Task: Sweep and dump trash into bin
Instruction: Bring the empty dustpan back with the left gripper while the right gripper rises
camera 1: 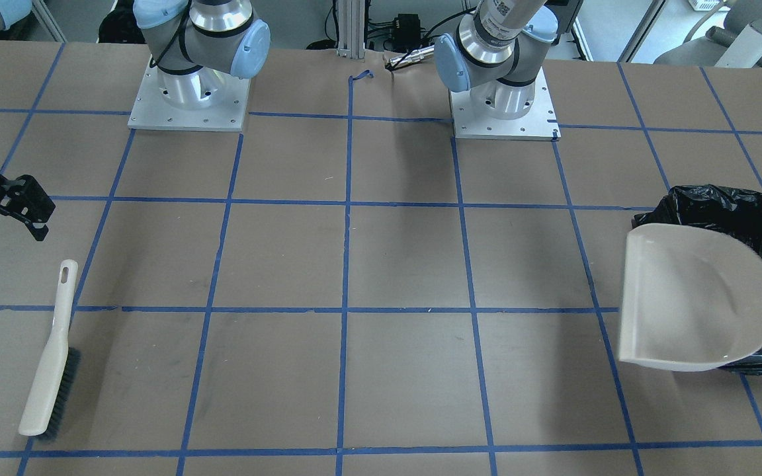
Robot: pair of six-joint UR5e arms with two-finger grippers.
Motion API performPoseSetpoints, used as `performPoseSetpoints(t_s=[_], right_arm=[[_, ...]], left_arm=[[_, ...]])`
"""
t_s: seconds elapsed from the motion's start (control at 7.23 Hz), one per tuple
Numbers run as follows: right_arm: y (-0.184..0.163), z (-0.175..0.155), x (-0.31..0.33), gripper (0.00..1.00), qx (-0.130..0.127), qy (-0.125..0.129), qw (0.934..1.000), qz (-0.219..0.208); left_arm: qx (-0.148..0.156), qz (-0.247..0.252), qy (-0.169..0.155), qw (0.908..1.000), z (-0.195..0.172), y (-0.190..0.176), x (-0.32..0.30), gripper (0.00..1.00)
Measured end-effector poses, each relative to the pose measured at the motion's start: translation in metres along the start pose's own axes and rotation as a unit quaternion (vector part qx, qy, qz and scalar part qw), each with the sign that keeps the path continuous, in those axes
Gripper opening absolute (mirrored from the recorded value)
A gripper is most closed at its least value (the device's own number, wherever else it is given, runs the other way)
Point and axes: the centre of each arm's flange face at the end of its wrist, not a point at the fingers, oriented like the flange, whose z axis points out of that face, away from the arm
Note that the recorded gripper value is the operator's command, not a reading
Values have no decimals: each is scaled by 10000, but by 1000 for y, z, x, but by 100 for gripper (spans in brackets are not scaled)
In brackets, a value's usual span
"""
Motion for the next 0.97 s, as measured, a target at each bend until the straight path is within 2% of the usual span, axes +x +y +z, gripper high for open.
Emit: performPoseSetpoints(t_s=[0.28,0.55,0.69,0.97], right_arm=[[1,-46,-19,100,-70,-75,9999,-121],[-6,-94,-55,100,33,-90,9999,-144],[-7,-101,-78,100,46,-109,9997,-230],[-12,-92,-106,100,-43,-154,9992,-361]], left_arm=[[530,-83,102,9985,40,-66,-33,0],[800,-106,308,9963,77,-108,-57,0],[880,-236,426,9949,95,-120,-65,0],[962,-402,633,9925,127,-143,-79,0]])
